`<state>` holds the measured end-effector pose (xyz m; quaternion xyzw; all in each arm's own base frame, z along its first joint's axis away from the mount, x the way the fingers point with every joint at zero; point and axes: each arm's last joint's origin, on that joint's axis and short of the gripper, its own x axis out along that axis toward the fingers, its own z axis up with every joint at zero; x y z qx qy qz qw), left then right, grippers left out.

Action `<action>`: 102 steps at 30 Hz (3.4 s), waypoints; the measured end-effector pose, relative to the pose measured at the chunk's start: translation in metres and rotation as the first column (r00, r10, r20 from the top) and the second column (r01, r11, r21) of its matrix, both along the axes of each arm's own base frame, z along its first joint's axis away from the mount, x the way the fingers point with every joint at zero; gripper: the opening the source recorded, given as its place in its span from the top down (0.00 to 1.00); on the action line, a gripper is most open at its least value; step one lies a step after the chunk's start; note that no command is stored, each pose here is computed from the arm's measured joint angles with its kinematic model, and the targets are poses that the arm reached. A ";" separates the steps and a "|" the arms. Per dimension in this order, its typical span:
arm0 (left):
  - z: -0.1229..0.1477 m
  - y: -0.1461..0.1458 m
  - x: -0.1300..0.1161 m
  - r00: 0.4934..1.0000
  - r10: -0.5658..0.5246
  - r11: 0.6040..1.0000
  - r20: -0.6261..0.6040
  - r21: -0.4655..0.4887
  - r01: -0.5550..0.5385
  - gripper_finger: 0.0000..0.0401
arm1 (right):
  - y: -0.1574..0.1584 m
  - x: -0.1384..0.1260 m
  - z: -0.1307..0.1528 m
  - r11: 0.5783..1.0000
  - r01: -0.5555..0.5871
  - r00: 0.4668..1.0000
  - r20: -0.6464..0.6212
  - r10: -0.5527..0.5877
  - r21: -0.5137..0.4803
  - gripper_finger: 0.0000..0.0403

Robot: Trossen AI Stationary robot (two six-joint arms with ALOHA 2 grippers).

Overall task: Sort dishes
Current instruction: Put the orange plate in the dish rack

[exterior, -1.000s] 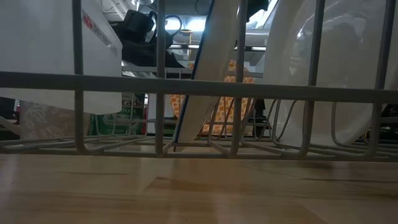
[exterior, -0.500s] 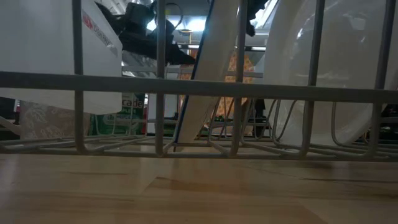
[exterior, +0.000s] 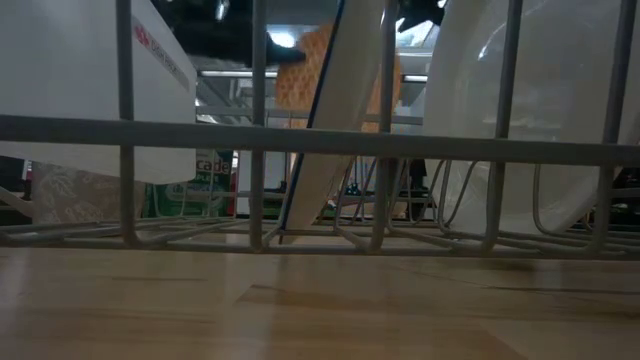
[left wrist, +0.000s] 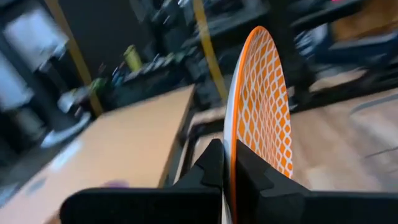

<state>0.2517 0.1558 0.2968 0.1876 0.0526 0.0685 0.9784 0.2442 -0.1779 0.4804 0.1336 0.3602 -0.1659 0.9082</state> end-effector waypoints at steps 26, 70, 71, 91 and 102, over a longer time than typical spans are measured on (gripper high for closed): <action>0.038 -0.075 0.016 0.824 -0.561 0.772 0.077 0.409 0.487 1.00 | 0.069 -0.089 -0.147 0.963 0.195 0.858 0.444 -0.260 0.186 0.63; -0.029 -0.133 0.114 0.539 -0.840 0.516 -0.064 0.216 0.829 1.00 | 0.066 -0.082 -0.203 0.967 0.123 0.789 0.570 -0.231 0.222 0.63; -0.029 -0.133 0.114 0.538 -0.840 0.515 -0.067 0.215 0.830 1.00 | 0.066 -0.082 -0.203 0.967 0.123 0.789 0.570 -0.231 0.222 0.63; -0.061 -0.132 0.126 0.529 -0.841 0.514 -0.112 0.139 0.847 1.00 | 0.066 -0.082 -0.203 0.967 0.122 0.790 0.568 -0.230 0.223 0.63; -0.062 -0.141 0.128 0.571 -0.810 0.557 -0.133 0.129 0.820 0.95 | 0.066 -0.082 -0.203 0.967 0.122 0.790 0.568 -0.230 0.222 0.63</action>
